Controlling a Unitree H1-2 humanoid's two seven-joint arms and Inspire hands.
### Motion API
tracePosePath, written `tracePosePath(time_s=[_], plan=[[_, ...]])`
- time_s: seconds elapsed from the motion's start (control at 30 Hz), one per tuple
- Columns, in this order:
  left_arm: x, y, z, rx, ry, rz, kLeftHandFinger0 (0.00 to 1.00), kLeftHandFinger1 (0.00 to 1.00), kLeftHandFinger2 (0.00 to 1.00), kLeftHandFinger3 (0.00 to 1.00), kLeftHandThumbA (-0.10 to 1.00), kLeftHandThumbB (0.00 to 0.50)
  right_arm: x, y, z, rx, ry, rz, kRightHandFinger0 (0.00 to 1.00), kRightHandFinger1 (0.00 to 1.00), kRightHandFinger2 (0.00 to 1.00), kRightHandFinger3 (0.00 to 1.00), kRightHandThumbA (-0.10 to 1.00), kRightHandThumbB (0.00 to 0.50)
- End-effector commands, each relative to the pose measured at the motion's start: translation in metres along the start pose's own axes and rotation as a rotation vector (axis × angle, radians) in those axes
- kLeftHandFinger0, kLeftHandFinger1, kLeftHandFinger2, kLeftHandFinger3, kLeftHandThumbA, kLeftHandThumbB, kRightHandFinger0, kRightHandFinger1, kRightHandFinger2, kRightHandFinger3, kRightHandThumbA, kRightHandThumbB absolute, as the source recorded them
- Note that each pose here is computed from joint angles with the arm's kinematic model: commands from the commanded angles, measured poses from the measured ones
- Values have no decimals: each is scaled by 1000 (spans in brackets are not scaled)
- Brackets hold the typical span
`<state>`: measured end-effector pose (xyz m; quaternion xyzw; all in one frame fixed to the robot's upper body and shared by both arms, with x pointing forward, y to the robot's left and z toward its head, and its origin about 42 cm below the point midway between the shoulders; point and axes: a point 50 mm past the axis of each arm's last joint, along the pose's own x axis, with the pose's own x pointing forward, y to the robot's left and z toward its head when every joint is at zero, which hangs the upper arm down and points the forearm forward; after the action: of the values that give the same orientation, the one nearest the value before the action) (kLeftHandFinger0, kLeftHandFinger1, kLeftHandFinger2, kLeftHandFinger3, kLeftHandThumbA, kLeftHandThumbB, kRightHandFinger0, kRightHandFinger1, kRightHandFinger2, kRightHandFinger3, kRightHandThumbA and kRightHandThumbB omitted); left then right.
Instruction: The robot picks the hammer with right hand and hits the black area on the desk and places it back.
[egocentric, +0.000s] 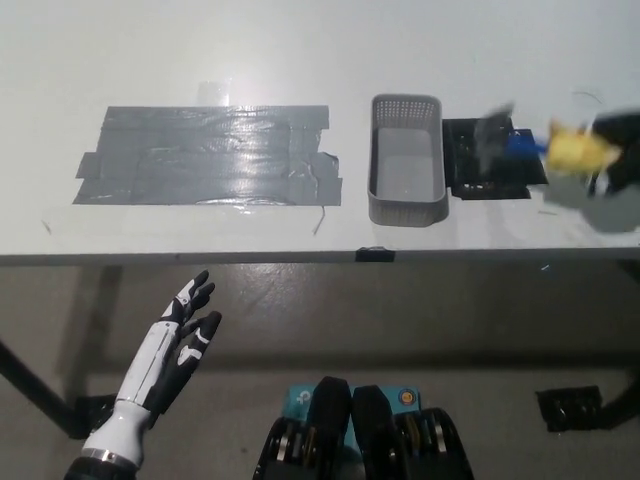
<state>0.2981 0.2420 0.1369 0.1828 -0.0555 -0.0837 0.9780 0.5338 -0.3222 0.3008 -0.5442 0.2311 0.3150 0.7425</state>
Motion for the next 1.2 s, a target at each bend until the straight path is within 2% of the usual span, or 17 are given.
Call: tracePosePath(time_s=[0.0,0.1,0.2,0.23,0.3,0.37,0.4,0.5,0.57,0.63,0.73,0.8,0.9,0.93,1.0,1.1,1.17], plan=[[2,6,12,22,-69,2,887,1000,1000,1000,927,0,-9,-21,5,-113,-15,-119,50,561,891,762,-100,137],[3,8,12,18,-70,8,878,1000,1000,1000,926,0,-1,-18,-3,-134,5,-123,117,593,862,601,-100,150],[3,9,12,19,-78,10,879,1000,1000,1000,927,0,-4,-24,-6,-141,31,-133,62,539,769,461,-100,151],[2,9,12,16,-77,11,882,1000,1000,1000,927,0,-7,-27,-6,-139,31,-137,9,526,797,499,-100,139],[2,9,11,22,-79,11,884,1000,1000,1000,929,0,-15,-36,-7,-147,42,-157,70,634,946,635,-100,113],[1,8,11,27,-80,10,867,994,1000,1000,934,0,-19,-40,-7,-123,46,-163,92,658,977,684,-100,116],[1,8,10,32,-81,8,851,992,1000,1000,939,0,-22,-44,-6,-124,45,-173,114,644,963,706,-100,121],[0,8,9,24,-74,7,847,994,1000,1000,940,0,-34,-57,-2,-134,22,-199,1,494,869,724,-100,108],[0,7,10,19,-76,9,849,994,1000,1000,937,0,-48,-70,3,-115,6,-241,18,617,957,796,-100,95],[0,7,11,9,-70,7,854,993,1000,1000,933,0,-61,-84,8,-71,-14,-280,27,618,960,832,-100,95],[-1,7,10,9,-67,6,873,995,1000,1000,924,0,-82,-102,22,-85,-48,-320,164,657,963,1000,-100,79],[1,6,10,10,-69,6,879,996,1000,1000,923,0,-90,-110,27,-82,-71,-340,214,676,975,1000,-100,86],[0,6,10,20,-68,7,876,994,1000,1000,926,0,-88,-113,33,-46,-83,-359,321,795,1000,958,-100,125],[-1,6,11,21,-65,5,873,994,1000,1000,926,0,-85,-111,32,-46,-85,-354,256,749,1000,936,-100,134],[-1,5,12,18,-63,-1,857,988,1000,1000,921,0,-71,-103,32,-20,-77,-335,127,696,1000,1000,-100,122],[-1,6,13,19,-66,1,851,986,1000,1000,915,0,-60,-96,32,-16,-89,-328,184,712,1000,976,-100,121],[-1,6,13,22,-69,1,848,982,1000,1000,910,0,-38,-83,34,-5,-96,-310,280,775,1000,934,-100,120]])
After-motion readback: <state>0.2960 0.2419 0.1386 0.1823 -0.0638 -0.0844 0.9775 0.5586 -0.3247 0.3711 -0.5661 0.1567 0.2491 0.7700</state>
